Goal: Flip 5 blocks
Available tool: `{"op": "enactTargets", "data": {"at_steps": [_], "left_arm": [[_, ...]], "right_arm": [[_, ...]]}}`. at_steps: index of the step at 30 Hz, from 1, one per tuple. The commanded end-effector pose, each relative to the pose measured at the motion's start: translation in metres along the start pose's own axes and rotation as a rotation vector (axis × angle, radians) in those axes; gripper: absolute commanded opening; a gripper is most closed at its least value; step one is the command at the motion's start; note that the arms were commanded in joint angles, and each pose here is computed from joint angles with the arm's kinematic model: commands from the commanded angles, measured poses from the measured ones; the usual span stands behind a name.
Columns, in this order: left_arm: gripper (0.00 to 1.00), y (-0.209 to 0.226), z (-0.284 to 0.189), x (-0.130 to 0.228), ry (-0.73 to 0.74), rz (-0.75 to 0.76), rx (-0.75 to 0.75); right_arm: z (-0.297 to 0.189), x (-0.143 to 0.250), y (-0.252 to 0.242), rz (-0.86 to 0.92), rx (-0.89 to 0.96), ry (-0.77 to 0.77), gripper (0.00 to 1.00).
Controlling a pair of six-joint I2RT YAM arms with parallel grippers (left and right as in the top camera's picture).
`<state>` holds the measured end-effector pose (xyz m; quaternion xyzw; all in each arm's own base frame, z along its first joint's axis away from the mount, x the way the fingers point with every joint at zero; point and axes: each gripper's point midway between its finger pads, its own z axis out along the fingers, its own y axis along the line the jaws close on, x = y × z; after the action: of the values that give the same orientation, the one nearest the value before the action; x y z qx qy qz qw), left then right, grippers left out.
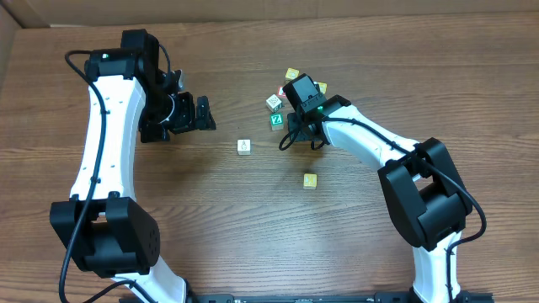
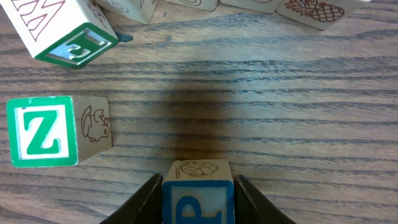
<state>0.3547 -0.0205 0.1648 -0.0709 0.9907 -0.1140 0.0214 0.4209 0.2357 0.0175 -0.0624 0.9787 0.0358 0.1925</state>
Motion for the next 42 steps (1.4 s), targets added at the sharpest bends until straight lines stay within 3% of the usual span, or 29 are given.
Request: {"op": "enactTargets", "data": {"at_steps": [1, 7, 15, 23, 34, 42], "left_arm": [[1.0, -0.003, -0.002, -0.006, -0.012, 0.013, 0.002], [1.0, -0.003, -0.002, -0.005, -0.011, 0.013, 0.002], [1.0, -0.003, -0.002, -0.006, -0.012, 0.013, 0.002], [1.0, -0.003, -0.002, -0.006, -0.012, 0.013, 0.002], [1.0, -0.003, -0.002, -0.006, -0.012, 0.013, 0.002], [1.0, -0.003, -0.002, -0.006, -0.012, 0.013, 0.002]], "right_arm": [[0.002, 0.002, -0.001, -0.006, 0.006, 0.0, 0.37], [-0.002, 0.005, 0.0, -0.007, 0.003, 0.02, 0.31], [-0.049, -0.006, 0.023, 0.007, -0.132, 0.025, 0.31], [-0.064, 0.019, 0.039, 0.049, -0.233, 0.145, 0.31], [-0.072, 0.055, 0.067, 0.08, -0.218, 0.24, 0.3], [-0.072, 0.08, 0.065, 0.136, -0.089, 0.27, 0.28]]}}
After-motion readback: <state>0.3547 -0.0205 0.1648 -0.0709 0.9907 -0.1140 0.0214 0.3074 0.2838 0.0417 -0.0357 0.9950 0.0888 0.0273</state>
